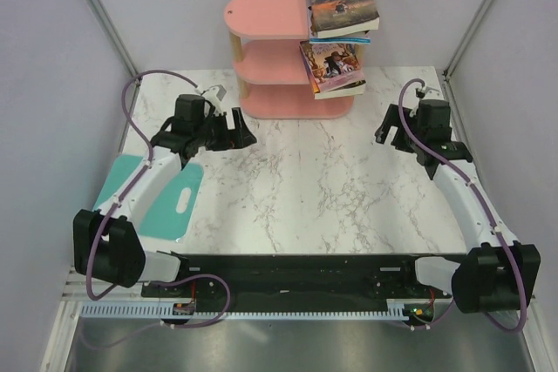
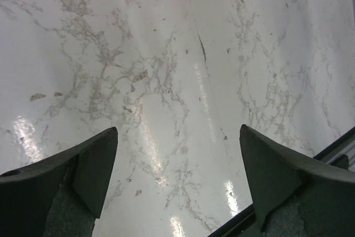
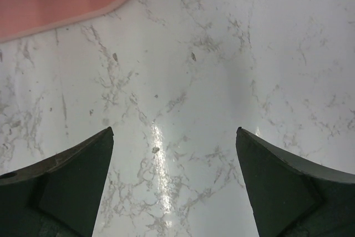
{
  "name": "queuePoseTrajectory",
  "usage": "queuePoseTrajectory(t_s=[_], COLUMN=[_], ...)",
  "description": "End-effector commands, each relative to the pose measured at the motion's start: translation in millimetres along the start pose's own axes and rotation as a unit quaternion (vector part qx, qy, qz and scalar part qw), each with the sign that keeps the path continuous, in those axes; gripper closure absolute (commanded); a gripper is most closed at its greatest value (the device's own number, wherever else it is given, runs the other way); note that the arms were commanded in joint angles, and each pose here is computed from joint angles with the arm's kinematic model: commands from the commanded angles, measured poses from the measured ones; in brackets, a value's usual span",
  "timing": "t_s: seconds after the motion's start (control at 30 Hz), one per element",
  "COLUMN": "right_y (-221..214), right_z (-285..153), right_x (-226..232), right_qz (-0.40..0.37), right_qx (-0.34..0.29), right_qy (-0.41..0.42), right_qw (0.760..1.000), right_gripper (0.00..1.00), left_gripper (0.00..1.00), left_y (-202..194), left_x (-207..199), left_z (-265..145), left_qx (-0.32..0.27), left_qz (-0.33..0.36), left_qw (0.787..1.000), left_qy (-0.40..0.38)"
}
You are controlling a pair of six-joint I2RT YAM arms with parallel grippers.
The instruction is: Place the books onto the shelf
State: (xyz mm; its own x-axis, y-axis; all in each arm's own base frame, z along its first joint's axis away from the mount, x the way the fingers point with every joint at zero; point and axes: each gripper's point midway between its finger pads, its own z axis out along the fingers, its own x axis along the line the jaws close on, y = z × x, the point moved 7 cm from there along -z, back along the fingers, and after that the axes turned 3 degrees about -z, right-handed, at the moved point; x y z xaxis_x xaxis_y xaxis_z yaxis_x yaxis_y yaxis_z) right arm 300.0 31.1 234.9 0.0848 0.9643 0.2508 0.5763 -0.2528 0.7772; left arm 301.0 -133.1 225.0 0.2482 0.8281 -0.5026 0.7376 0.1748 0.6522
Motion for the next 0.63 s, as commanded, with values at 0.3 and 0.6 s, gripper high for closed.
queuePoseTrajectory(t_s=[0.3, 0.6], right_y=[-32.4, -36.8], right_z=[18.3, 21.4], right_x=[-23.6, -26.7], right_qz=[0.002, 0.007], right_qx=[0.032, 0.04], right_qy=[-0.061, -0.057], right_qw=[0.998, 0.998], right_gripper=[0.02, 0.02], left_gripper=[0.02, 0.02], left_y=[12.1, -0.9], left_x=[46.1, 62.4], left_z=[-16.9, -3.1], left_qx=[0.005, 0.043], left_qz=[0.013, -0.021], left_qw=[0.995, 0.995], left_qy=[0.096, 0.086])
